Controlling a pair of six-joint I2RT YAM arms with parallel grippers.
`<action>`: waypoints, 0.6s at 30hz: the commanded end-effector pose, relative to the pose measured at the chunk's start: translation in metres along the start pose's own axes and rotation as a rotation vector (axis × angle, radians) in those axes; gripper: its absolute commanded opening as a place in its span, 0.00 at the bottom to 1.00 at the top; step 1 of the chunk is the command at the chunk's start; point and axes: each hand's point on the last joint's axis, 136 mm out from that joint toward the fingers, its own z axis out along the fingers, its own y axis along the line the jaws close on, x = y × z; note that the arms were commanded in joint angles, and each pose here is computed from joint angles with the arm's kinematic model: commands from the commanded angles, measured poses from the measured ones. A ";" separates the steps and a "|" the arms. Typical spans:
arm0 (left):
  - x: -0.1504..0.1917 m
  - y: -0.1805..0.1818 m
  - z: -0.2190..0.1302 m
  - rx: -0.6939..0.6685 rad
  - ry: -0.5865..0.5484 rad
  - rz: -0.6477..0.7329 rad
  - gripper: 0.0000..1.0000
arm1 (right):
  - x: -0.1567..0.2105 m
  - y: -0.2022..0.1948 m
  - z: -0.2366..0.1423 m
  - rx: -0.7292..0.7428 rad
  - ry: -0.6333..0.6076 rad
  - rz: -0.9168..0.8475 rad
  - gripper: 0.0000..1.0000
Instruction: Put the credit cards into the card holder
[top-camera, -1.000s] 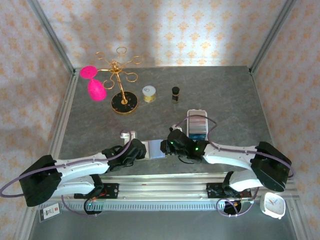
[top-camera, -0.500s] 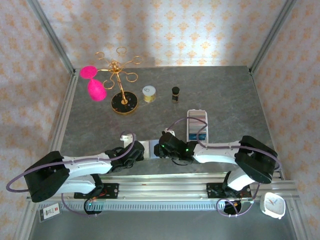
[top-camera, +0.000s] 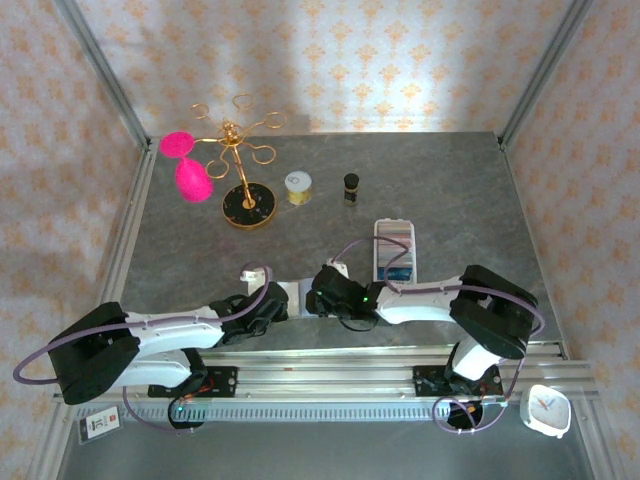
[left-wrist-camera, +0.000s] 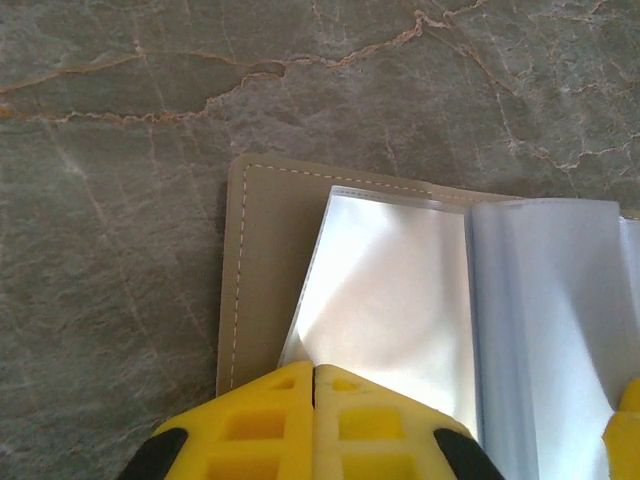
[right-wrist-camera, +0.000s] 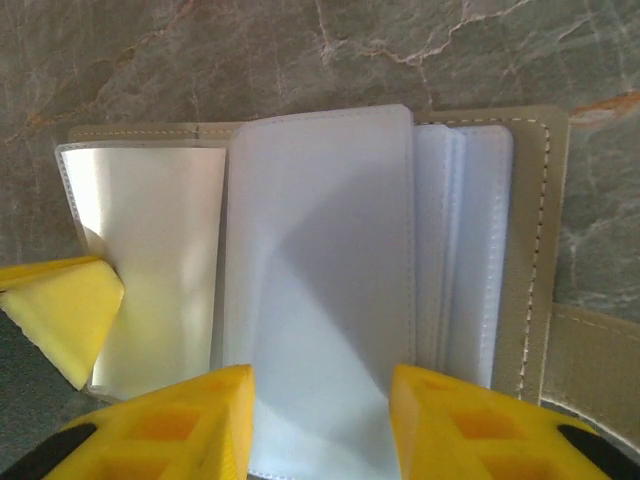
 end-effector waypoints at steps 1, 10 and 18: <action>0.017 0.023 0.002 -0.057 0.057 0.008 0.00 | 0.000 0.005 0.006 -0.004 -0.004 0.011 0.42; 0.021 0.026 0.001 -0.031 0.055 -0.024 0.00 | -0.004 0.031 0.010 -0.110 0.001 0.044 0.43; 0.020 0.023 0.000 -0.005 0.045 -0.041 0.00 | -0.008 0.047 0.008 -0.190 -0.004 0.083 0.44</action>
